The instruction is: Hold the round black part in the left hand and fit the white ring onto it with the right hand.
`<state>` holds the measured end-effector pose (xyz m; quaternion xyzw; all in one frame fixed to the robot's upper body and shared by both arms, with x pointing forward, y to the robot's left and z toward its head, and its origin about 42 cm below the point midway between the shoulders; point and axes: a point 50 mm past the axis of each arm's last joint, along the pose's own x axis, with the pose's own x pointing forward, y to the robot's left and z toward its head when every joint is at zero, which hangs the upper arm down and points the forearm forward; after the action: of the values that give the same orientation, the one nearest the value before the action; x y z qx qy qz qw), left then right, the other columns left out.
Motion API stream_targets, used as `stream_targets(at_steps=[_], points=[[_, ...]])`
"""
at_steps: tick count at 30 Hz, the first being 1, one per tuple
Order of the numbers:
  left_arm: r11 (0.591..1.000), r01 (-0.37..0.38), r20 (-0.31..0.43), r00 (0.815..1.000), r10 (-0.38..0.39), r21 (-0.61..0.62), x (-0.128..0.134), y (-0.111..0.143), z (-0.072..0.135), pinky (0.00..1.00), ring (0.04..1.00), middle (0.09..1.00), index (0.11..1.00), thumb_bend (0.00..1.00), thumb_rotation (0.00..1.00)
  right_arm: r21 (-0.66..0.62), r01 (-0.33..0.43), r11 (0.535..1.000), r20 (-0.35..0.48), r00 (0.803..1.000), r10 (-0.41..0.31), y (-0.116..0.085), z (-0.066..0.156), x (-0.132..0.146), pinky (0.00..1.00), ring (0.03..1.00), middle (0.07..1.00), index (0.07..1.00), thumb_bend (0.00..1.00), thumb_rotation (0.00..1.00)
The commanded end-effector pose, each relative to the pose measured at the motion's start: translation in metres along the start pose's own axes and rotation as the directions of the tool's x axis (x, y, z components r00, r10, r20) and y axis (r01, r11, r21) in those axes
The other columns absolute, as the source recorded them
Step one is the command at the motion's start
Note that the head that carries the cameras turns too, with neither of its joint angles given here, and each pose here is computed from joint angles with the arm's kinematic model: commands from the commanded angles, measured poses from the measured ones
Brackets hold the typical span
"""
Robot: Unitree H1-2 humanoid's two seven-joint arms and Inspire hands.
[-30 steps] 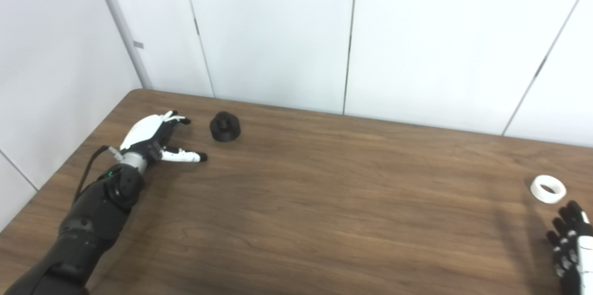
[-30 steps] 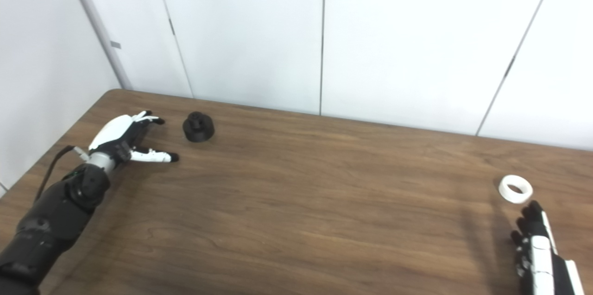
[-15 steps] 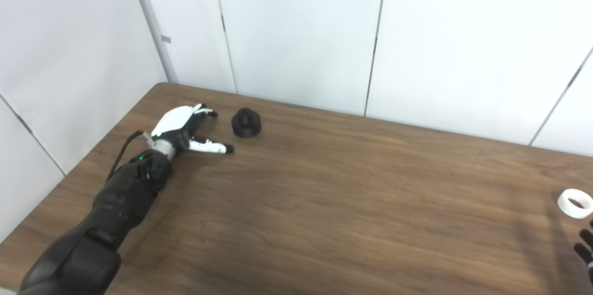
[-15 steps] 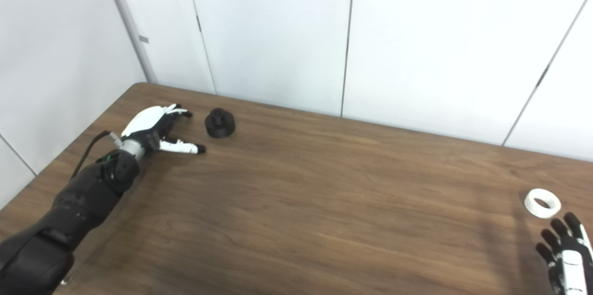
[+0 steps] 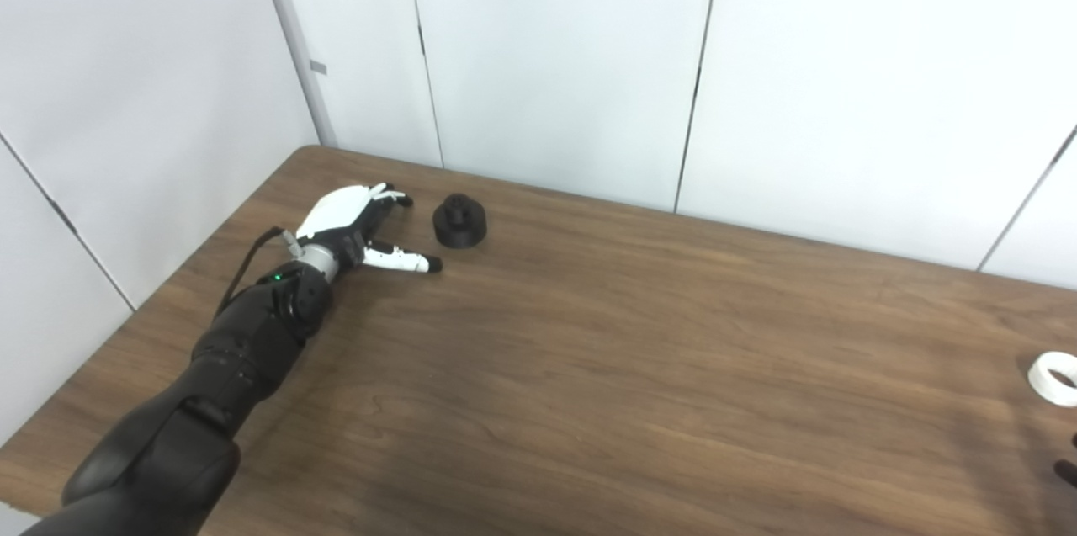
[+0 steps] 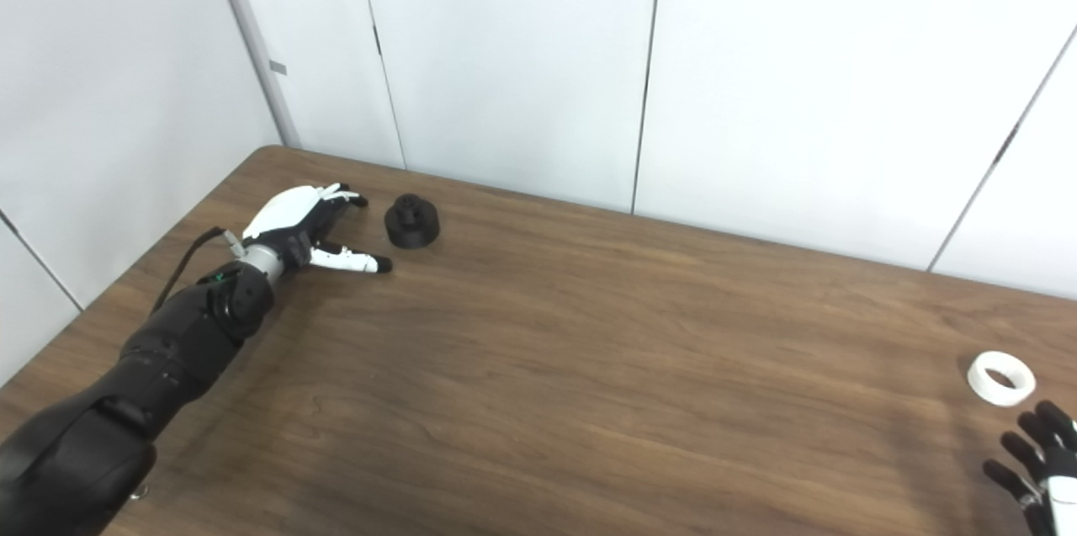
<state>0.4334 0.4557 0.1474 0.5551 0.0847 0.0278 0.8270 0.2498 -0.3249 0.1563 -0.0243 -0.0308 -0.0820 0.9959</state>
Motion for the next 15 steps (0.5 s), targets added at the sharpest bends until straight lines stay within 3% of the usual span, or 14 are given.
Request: stream_targets(at_steps=[1, 15], points=[[1.0, -0.019, 0.038, 0.999, 0.019, -0.01, 0.012, 0.01, 0.015, 1.0, 1.0, 0.977, 0.846, 1.0, 0.46, -0.011, -0.006, 1.0, 0.066, 0.998, 0.006, 0.004, 0.018, 0.004, 0.77, 0.862, 0.886, 0.871, 0.44, 0.75], [0.999, -0.012, 0.129, 0.991, 0.017, -0.04, 0.013, -0.006, 0.04, 1.0, 1.0, 0.964, 0.819, 0.99, 0.4, -0.019, -0.003, 1.0, 0.053, 0.999, 0.004, 0.009, 0.015, -0.001, 0.89, 0.924, 0.936, 0.925, 0.45, 0.8]])
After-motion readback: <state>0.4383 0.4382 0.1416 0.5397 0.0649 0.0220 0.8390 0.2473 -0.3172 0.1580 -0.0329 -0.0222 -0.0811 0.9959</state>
